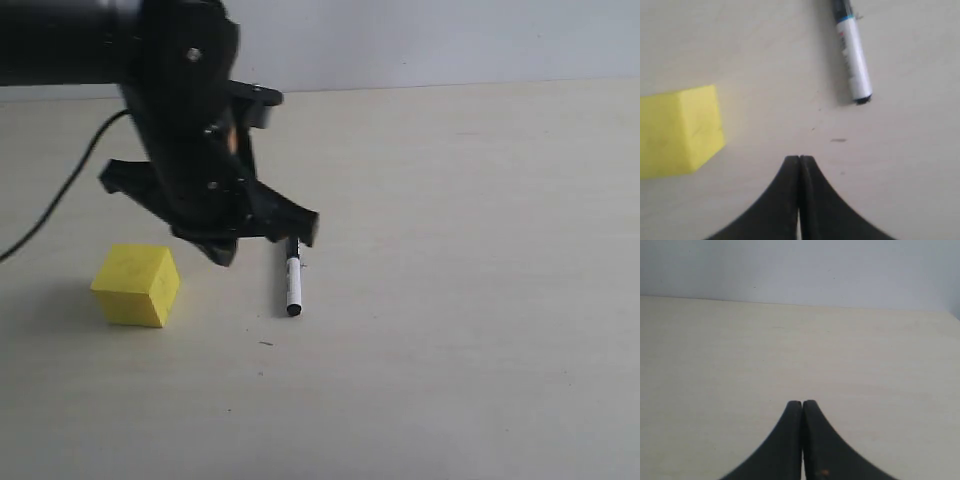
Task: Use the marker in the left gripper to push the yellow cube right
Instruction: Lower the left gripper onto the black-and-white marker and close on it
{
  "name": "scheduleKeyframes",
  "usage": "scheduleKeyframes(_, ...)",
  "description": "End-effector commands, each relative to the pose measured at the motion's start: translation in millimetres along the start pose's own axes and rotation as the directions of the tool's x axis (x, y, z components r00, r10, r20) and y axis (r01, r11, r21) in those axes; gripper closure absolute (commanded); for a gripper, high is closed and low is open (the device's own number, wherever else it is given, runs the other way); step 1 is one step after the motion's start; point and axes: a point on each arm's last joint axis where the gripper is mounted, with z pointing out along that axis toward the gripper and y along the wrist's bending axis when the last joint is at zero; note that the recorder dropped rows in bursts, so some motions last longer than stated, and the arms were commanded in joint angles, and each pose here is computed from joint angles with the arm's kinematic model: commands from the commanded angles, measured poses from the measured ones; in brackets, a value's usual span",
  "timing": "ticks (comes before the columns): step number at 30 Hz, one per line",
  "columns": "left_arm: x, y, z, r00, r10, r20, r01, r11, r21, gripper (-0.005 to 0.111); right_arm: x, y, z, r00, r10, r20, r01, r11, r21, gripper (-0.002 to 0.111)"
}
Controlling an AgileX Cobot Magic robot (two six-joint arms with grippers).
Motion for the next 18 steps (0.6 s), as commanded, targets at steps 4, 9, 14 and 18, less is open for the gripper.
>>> scheduleKeyframes(4, -41, -39.6, 41, 0.996, -0.084, -0.022, 0.085, 0.994, 0.061, 0.085, 1, 0, 0, 1.0, 0.0, 0.003, 0.0, 1.0, 0.004, 0.108)
scheduleKeyframes(9, -48, -48.1, 71, 0.988, -0.148, -0.031, 0.15, 0.987, 0.061, 0.07, 1, 0, 0, 1.0, 0.0, 0.003, 0.0, 1.0, 0.004, 0.108)
scheduleKeyframes(14, -50, -46.4, 86, 0.985, -0.164, -0.043, 0.166, 0.985, 0.045, 0.07, 1, 0, 0, 1.0, 0.0, 0.003, 0.0, 1.0, 0.004, 0.108)
scheduleKeyframes(18, -52, -42.1, 93, 0.982, -0.186, -0.04, 0.187, 0.982, 0.021, 0.07, 1, 0, 0, 1.0, 0.0, 0.003, 0.0, 1.0, 0.004, 0.108)
